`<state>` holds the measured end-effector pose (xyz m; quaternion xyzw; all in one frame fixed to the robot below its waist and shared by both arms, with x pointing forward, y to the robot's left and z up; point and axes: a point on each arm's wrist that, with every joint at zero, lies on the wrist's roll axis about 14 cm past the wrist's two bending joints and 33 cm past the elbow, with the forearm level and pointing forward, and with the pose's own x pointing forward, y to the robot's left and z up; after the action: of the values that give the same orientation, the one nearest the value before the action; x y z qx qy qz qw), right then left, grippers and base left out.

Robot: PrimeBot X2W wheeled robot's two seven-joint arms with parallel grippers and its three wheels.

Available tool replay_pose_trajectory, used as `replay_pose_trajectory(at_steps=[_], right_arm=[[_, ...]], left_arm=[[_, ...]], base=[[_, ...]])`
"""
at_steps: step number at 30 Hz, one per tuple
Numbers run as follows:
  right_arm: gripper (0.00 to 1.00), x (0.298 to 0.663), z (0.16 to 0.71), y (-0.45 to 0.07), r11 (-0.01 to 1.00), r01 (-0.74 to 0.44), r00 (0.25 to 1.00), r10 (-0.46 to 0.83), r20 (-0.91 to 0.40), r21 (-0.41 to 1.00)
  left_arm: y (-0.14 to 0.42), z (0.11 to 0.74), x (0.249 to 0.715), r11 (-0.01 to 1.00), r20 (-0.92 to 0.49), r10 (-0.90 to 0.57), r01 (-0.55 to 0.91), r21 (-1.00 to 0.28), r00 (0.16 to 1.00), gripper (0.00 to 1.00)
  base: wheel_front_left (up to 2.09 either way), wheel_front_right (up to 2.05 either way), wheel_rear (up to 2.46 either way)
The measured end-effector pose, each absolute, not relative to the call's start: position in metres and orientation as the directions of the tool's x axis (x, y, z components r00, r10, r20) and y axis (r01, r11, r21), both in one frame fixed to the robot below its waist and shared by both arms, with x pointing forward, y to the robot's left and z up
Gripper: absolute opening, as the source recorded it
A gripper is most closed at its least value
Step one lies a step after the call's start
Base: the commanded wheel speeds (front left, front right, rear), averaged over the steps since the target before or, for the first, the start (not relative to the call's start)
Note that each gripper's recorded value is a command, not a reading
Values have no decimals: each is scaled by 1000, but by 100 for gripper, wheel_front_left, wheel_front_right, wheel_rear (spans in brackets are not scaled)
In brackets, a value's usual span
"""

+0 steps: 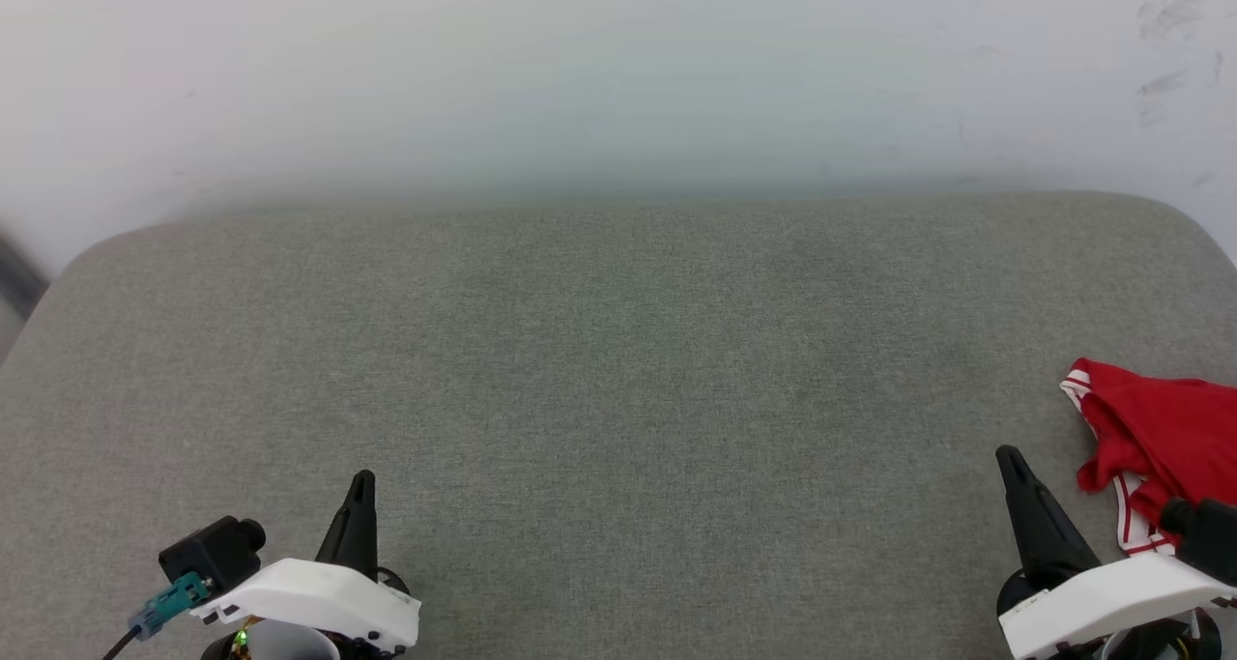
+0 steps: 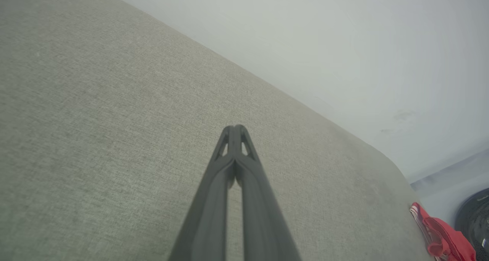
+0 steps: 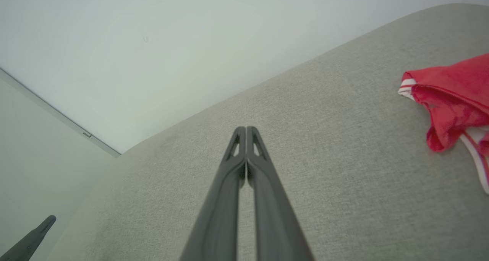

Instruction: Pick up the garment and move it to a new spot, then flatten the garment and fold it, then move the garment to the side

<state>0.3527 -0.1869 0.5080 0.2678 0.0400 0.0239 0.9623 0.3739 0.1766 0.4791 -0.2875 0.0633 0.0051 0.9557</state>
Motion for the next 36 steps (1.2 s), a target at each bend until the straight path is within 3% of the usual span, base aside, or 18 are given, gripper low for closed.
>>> replay_pose_trajectory(at_steps=[36], right_arm=[[0,369,508,-192,517,0,998,48,-30,856]], left_arm=[[185,484,381,493,-128,-27,-98,-864,991,0]], base=[[0,0,0]])
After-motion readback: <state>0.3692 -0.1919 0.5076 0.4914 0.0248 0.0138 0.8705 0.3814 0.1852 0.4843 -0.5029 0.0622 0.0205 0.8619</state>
